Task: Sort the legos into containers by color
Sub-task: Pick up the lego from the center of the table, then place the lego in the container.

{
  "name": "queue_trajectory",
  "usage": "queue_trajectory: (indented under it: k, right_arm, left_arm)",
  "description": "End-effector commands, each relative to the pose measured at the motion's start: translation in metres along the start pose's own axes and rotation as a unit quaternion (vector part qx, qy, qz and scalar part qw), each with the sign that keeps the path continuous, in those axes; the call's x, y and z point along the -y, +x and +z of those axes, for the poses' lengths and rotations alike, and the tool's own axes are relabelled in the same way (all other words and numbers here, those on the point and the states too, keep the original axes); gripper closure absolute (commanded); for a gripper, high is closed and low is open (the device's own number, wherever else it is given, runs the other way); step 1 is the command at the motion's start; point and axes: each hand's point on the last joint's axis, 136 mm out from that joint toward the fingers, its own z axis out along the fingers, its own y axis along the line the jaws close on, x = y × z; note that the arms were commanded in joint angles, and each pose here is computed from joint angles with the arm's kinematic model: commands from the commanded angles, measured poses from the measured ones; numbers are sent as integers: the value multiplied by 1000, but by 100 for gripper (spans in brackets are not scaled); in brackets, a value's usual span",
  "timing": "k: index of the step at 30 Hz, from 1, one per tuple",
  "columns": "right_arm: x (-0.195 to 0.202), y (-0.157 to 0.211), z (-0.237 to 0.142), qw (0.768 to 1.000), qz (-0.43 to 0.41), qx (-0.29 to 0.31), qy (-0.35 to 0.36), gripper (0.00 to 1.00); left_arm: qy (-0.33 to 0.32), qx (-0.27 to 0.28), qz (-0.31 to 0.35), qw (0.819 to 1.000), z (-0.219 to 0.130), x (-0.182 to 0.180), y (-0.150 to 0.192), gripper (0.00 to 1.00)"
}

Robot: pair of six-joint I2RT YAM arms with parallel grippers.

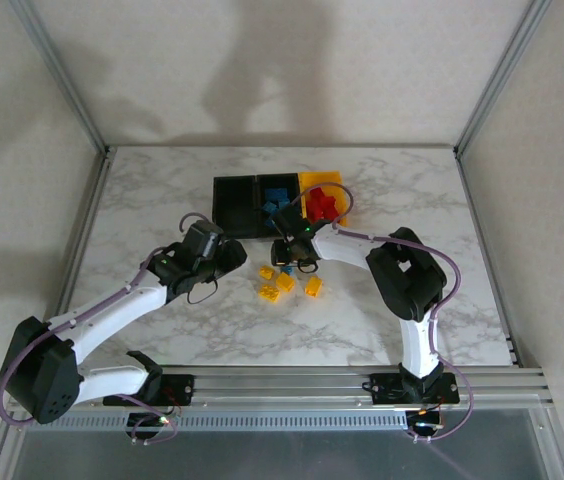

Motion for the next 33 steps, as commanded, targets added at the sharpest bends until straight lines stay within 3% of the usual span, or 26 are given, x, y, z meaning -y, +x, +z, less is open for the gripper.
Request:
queue_trajectory:
  k: [1,6,18,28,33]
  right_arm:
    - [-4,7,5,1000,-15,-13,7,62]
    - [-7,-6,-11,1000,-23,10,10,68]
    - [-23,-77,-60,995,-37,92,9,69]
    - [-10,-155,-44,991,-19,128,32,68]
    - [-5,-175,-25,991,-17,128,38,67]
  left_arm:
    - [4,1,-9,1000,0,-3,0,39]
    - [1,1,-9,1000,1,-4,0,39]
    - [16,5,-30,999,-4,-3,-1,38]
    - [12,10,-36,999,-9,-9,-1,38]
    - [9,11,-39,999,-9,-11,-1,38]
